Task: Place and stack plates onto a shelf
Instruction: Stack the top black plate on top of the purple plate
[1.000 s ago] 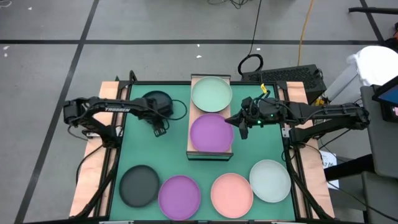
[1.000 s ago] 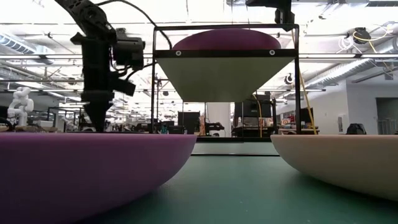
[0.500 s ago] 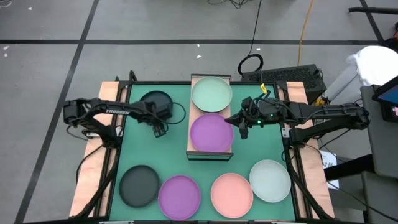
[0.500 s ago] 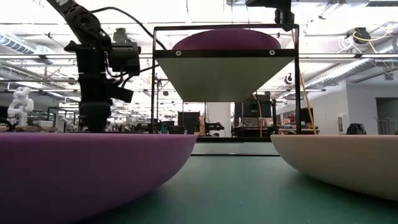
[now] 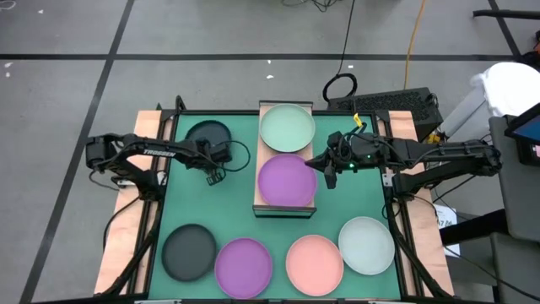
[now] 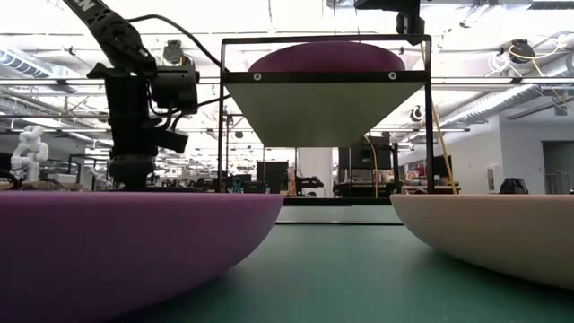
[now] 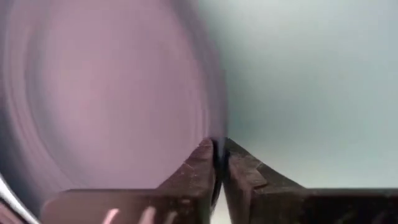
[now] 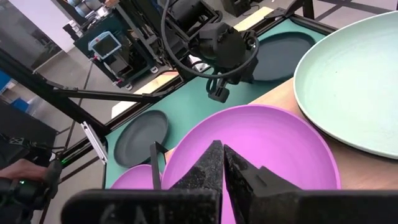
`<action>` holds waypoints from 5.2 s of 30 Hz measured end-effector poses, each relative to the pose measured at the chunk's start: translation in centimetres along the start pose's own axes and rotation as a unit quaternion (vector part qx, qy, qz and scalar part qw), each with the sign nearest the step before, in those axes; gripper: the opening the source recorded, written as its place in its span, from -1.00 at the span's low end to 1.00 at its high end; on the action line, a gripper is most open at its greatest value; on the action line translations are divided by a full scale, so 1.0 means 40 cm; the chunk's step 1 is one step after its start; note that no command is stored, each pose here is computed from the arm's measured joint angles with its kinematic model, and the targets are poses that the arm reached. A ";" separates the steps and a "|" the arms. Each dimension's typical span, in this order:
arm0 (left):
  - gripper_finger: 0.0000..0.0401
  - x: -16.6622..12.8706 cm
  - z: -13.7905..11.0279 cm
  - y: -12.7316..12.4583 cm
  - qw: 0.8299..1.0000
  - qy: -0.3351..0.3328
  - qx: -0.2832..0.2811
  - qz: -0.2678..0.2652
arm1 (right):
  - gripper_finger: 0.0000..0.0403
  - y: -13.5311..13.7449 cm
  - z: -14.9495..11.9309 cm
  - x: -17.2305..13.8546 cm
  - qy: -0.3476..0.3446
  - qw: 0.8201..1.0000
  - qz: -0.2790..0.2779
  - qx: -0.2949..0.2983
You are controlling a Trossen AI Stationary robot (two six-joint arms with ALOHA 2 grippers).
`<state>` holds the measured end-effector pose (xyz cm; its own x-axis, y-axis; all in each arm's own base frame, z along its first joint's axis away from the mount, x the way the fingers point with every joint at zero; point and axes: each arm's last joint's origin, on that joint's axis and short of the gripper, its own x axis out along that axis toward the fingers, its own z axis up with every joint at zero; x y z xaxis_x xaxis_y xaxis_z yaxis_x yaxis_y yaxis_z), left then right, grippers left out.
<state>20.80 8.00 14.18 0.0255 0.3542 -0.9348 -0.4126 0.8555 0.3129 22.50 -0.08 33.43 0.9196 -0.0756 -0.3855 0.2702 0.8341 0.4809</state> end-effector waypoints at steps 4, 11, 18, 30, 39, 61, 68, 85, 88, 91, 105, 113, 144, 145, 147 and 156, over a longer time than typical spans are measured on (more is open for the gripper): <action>-0.95 -0.012 0.001 -0.005 1.000 0.005 0.010 0.001 | -1.00 0.000 0.000 0.000 0.000 1.000 0.000 0.003; -0.95 -0.082 -0.004 -0.019 0.998 -0.050 0.021 -0.019 | -1.00 0.000 0.000 0.000 0.000 1.000 0.000 0.004; -0.95 -0.182 -0.033 -0.036 0.988 -0.146 0.040 -0.041 | -1.00 0.000 0.000 0.000 -0.001 1.000 -0.002 0.010; -0.95 -0.271 -0.083 -0.075 0.965 -0.234 0.092 -0.076 | -1.00 -0.002 0.001 0.000 -0.009 1.000 -0.013 0.003; -0.95 -0.355 -0.120 -0.101 0.930 -0.304 0.163 -0.125 | -1.00 -0.006 0.004 0.000 -0.017 1.000 -0.026 0.001; -0.95 -0.605 0.006 -0.102 0.830 -0.389 0.399 -0.023 | -1.00 -0.009 -0.001 -0.005 -0.006 0.999 -0.029 0.035; -0.95 -0.608 0.065 -0.146 0.808 -0.378 0.452 -0.007 | -1.00 -0.025 -0.016 -0.062 0.021 0.989 -0.056 0.137; -0.95 -0.606 0.148 -0.238 0.746 -0.419 0.514 -0.057 | -1.00 -0.039 -0.029 -0.128 0.036 0.980 -0.073 0.182; -0.95 -0.595 0.157 -0.254 0.737 -0.418 0.526 -0.064 | -1.00 -0.039 -0.029 -0.128 0.036 0.980 -0.072 0.180; -0.95 -0.579 0.165 -0.271 0.735 -0.410 0.535 -0.077 | -1.00 -0.039 -0.030 -0.128 0.038 0.980 -0.073 0.179; -0.87 -0.537 0.209 -0.281 0.739 -0.405 0.531 -0.089 | -1.00 -0.041 -0.033 -0.129 0.045 0.982 -0.077 0.165; -0.86 -0.519 0.218 -0.294 0.740 -0.396 0.534 -0.103 | -1.00 -0.041 -0.033 -0.128 0.045 0.982 -0.076 0.165; -0.84 -0.503 0.218 -0.286 0.762 -0.364 0.532 -0.067 | -1.00 -0.041 -0.033 -0.128 0.045 0.983 -0.077 0.163; -0.84 -0.503 0.218 -0.286 0.761 -0.364 0.532 -0.067 | -1.00 -0.041 -0.033 -0.128 0.045 0.983 -0.077 0.163; -0.84 -0.503 0.217 -0.286 0.762 -0.364 0.532 -0.067 | -1.00 -0.041 -0.033 -0.128 0.045 0.983 -0.077 0.163; -0.78 -0.504 0.217 -0.286 0.773 -0.363 0.514 -0.078 | -1.00 -0.041 -0.034 -0.128 0.045 0.983 -0.077 0.163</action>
<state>32.92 -5.64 30.90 0.6601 0.0152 -0.7510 0.5798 0.6254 0.5222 16.96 -0.34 33.54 0.8354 -0.1263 -0.5349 0.4947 0.5968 0.6318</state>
